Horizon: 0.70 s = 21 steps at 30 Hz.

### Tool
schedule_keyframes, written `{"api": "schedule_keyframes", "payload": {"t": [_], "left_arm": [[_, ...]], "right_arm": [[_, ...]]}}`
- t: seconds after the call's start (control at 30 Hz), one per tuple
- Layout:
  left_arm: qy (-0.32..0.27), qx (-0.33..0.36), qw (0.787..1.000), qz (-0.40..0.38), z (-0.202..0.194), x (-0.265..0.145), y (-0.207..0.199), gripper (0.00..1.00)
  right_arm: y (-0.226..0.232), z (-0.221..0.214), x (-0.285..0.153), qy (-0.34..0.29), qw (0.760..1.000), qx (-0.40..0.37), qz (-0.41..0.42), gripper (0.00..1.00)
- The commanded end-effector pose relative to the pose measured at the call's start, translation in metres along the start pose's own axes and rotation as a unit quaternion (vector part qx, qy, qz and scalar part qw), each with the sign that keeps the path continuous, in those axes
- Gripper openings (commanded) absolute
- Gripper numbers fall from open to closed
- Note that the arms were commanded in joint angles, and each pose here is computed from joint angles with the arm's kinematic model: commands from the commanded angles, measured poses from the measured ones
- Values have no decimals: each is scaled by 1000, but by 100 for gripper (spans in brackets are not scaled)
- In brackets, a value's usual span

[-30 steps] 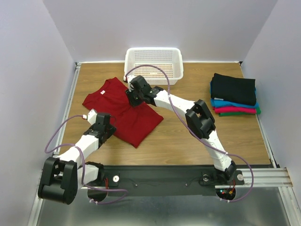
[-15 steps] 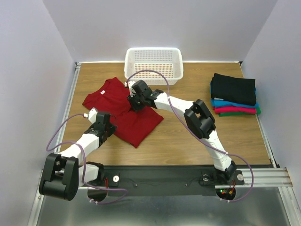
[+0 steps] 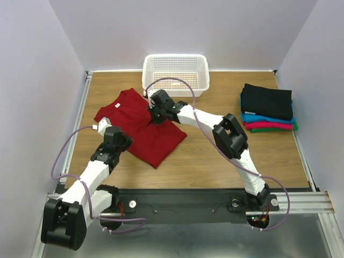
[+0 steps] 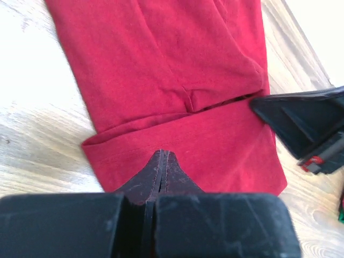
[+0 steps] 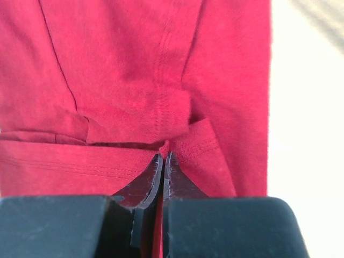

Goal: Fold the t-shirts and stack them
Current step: Fold the tshirt

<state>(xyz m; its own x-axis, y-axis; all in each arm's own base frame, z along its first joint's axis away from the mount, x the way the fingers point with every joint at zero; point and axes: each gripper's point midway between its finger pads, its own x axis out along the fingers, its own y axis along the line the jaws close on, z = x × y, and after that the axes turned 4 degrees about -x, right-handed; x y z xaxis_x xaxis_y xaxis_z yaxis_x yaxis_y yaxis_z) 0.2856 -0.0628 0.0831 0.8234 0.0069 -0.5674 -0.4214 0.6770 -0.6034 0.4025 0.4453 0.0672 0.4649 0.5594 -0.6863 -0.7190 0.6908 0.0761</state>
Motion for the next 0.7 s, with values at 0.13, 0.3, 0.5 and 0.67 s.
{"api": "schedule_keyframes", "payload": {"t": [0.13,0.3,0.5,0.67], "left_arm": [[-2,-4,999,44,0,-1,17,0],[7,-2,999,47,-4,5,18,0],[17,1,998,53,-8,10,18,19],[22,4,997,74,-12,15,28,36]], "right_arm": [[-13,58,-45,-78,995,27,-58,0],[-21,64,-44,-85,993,21,-76,1],[-19,43,-18,-58,996,8,-67,8],[-26,33,-8,-47,996,7,-80,43]]}}
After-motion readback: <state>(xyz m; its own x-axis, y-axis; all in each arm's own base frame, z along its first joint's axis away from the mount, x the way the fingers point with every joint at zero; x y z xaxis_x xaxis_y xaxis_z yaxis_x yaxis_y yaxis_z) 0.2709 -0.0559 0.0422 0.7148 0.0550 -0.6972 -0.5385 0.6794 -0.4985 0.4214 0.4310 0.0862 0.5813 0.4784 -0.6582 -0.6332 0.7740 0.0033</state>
